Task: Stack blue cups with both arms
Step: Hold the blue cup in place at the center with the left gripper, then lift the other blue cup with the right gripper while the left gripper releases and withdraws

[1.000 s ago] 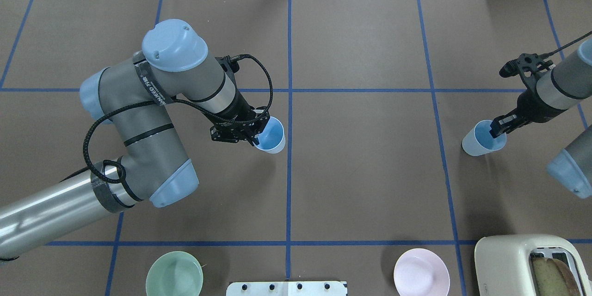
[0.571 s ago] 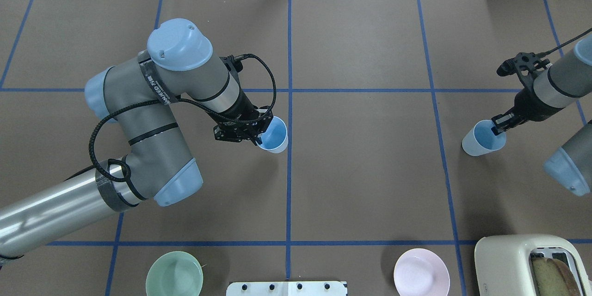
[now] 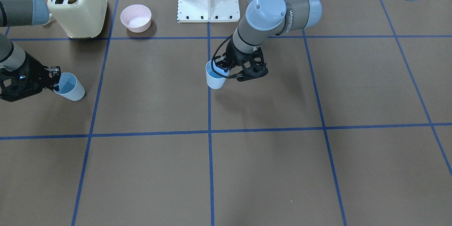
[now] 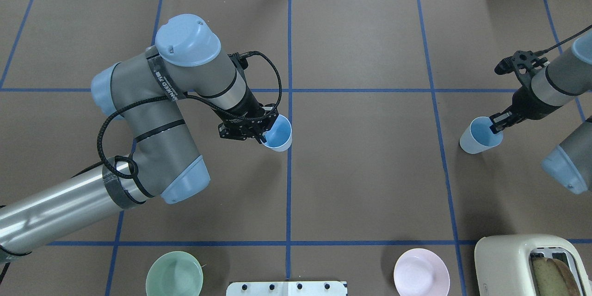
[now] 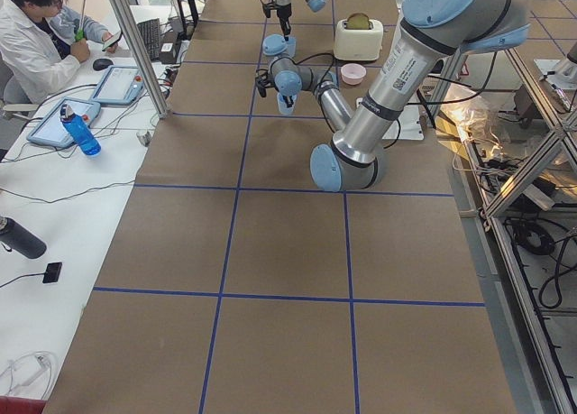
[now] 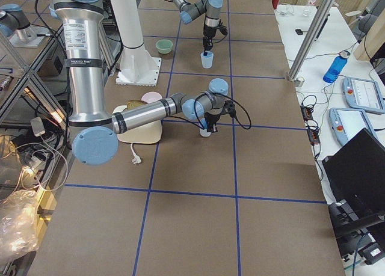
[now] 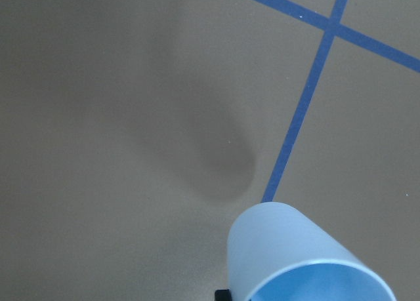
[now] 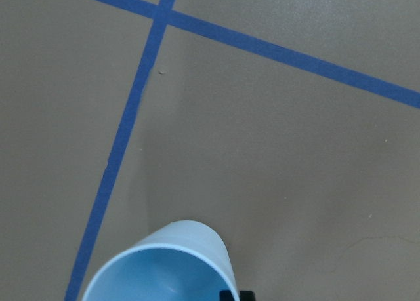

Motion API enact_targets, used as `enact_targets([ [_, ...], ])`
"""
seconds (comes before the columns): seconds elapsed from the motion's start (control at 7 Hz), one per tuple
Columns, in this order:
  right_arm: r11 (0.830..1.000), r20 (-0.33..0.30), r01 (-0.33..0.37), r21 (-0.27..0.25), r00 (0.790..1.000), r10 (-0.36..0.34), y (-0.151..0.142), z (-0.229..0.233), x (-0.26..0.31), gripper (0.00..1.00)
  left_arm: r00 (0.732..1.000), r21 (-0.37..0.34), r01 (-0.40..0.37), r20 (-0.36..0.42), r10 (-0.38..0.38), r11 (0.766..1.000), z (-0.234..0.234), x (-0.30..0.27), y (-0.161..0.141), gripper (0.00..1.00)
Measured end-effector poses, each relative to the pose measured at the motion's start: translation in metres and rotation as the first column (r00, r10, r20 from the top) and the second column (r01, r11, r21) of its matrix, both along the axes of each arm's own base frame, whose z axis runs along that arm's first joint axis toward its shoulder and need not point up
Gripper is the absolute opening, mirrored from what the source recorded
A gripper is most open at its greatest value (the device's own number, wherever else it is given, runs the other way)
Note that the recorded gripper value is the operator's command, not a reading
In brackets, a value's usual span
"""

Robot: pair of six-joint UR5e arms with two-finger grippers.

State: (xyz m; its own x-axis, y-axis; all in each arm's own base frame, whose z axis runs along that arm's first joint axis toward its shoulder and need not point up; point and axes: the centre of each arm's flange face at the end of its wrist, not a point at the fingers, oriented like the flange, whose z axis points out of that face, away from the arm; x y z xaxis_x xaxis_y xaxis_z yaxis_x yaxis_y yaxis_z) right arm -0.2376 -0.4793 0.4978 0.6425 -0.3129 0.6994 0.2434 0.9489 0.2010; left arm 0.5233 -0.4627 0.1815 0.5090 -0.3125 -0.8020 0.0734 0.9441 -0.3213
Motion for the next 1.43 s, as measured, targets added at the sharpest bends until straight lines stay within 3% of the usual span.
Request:
enact_targets([
  [0.29,0.999,0.032,-0.031,-0.008,0.999,0.031,-0.022,-0.03,0.013,0.0,1.0,0.003,0.006,0.016,-0.006,1.0,-0.003,0.013,-0.007,0.0],
  [0.71,0.998,0.027,-0.051,-0.034,0.998,0.052,-0.059,-0.123,0.001,0.0,0.999,0.011,-0.002,0.033,0.002,1.0,-0.002,0.031,-0.018,0.0],
  [1.43,0.994,0.046,-0.088,-0.067,0.995,0.091,-0.07,-0.191,-0.023,0.0,0.999,0.04,-0.006,0.032,0.004,0.999,0.006,0.045,-0.025,0.0],
])
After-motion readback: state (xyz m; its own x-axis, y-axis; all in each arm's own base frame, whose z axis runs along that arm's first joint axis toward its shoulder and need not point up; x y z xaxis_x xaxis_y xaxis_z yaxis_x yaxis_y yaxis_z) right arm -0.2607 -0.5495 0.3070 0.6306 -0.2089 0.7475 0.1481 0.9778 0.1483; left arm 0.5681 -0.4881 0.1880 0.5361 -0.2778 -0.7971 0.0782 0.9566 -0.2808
